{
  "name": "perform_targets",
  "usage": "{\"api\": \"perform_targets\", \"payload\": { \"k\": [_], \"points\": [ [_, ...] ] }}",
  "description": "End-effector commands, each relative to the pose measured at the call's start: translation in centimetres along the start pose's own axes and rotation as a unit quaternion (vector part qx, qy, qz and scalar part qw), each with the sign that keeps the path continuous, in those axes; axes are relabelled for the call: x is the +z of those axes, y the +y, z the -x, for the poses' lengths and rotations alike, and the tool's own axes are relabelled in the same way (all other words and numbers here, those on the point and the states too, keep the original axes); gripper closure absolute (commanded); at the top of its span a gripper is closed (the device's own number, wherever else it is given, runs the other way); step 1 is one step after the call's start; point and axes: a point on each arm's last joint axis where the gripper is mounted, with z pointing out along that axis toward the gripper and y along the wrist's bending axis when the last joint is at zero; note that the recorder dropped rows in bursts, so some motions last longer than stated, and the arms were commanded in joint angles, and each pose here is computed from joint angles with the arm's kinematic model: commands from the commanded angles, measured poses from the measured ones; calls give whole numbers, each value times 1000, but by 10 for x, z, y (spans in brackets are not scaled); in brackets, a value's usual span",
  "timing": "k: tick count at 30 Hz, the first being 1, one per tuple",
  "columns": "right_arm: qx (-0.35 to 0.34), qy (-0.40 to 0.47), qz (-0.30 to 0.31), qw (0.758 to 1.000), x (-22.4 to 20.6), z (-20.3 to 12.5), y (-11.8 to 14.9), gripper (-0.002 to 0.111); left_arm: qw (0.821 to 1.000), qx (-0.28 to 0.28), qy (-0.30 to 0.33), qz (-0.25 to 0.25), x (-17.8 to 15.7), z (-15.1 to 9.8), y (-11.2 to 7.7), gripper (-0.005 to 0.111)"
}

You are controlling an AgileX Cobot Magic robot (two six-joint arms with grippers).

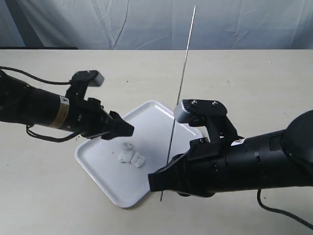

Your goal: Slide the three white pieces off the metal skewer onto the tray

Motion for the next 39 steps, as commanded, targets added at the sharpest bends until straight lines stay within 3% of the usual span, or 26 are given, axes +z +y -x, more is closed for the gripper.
{"api": "perform_targets", "payload": {
  "k": [1,4,5,8,10,13,18,22,23,25,32,39],
  "points": [
    [-10,22,11,1000,0,16,-4,109,996,26,-85,-4,-45,25,-15,59],
    [-21,53,0,998,6,28,-6,109,988,47,-150,6,-84,38,-26,59],
    [-33,80,-27,996,15,36,-9,109,978,71,-195,23,-115,43,-34,59],
    [-42,156,-92,983,33,47,-18,109,959,113,-254,62,-168,41,-53,59],
    [-50,195,-127,971,46,56,-24,109,943,121,-300,82,-199,33,-67,59],
    [-50,244,-125,960,68,75,-21,109,911,150,-366,118,-236,6,-91,59],
    [-54,372,-162,912,82,71,-33,109,877,180,-420,151,-256,-32,-114,59],
    [-64,413,-200,886,82,65,-44,109,886,160,-413,140,-246,-49,-110,59],
    [-71,442,-216,868,82,64,-48,109,892,142,-408,132,-241,-53,-108,59],
    [-83,437,-239,863,91,73,-54,109,896,132,-405,130,-235,-60,-105,59],
    [-89,401,-235,881,109,101,-47,109,897,131,-401,130,-232,-65,-104,59],
    [-68,413,-221,881,136,100,-54,109,904,141,-389,104,-229,-67,-108,59]
  ]
}}
